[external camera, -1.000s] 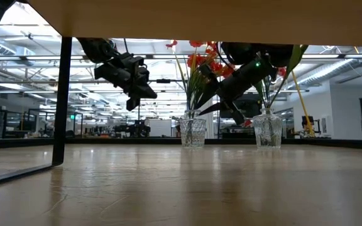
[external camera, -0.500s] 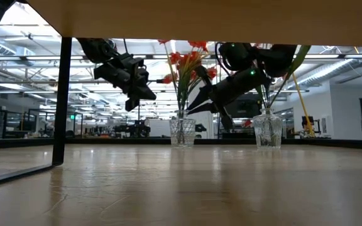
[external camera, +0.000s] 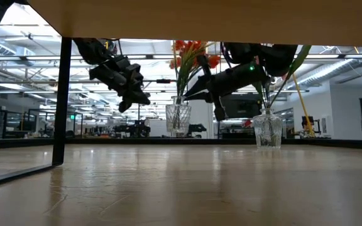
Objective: Pick and place flowers into a vace then onto a shelf
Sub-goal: Put the left transparent vase with flowers on the shelf
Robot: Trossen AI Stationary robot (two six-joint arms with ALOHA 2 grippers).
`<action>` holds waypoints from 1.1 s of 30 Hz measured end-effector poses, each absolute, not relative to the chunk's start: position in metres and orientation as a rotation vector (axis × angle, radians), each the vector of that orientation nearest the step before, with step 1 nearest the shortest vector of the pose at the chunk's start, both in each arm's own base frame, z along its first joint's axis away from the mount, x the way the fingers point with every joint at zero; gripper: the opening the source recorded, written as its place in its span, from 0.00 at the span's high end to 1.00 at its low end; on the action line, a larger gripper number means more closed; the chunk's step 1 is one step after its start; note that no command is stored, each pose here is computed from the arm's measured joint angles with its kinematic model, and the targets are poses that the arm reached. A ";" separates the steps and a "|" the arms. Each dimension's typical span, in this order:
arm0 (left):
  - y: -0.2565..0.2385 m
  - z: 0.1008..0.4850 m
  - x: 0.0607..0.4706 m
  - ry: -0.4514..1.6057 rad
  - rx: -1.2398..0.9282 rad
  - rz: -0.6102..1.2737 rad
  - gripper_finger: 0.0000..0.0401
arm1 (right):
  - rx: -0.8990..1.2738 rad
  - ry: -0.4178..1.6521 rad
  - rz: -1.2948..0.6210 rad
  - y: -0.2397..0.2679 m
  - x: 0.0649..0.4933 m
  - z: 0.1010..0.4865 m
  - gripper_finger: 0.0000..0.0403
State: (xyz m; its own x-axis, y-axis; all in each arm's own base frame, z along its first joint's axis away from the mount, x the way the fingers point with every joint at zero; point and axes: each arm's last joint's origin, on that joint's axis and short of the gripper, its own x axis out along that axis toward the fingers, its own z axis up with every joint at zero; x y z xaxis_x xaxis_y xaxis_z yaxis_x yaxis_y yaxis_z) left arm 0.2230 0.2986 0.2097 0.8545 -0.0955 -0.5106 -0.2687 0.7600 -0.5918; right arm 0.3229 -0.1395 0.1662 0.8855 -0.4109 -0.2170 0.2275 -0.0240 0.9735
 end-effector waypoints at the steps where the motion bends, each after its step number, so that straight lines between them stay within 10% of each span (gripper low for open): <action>1: 0.300 0.209 0.221 0.552 -0.708 0.118 0.95 | 1.513 -0.157 -0.507 -0.140 0.323 0.167 1.00; 33: 0.318 0.209 0.196 0.553 -0.755 0.291 0.95 | 1.470 -0.082 -0.257 -0.111 0.281 0.264 1.00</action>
State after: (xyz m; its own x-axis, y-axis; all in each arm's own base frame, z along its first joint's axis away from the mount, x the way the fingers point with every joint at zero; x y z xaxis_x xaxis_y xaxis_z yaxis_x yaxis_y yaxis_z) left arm 0.1965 0.3185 0.2086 0.8201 0.0541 -0.5696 -0.4389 0.6981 -0.5657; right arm 0.2807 -0.1110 0.2639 0.9698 -0.2215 -0.1018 0.1219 0.0788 0.9894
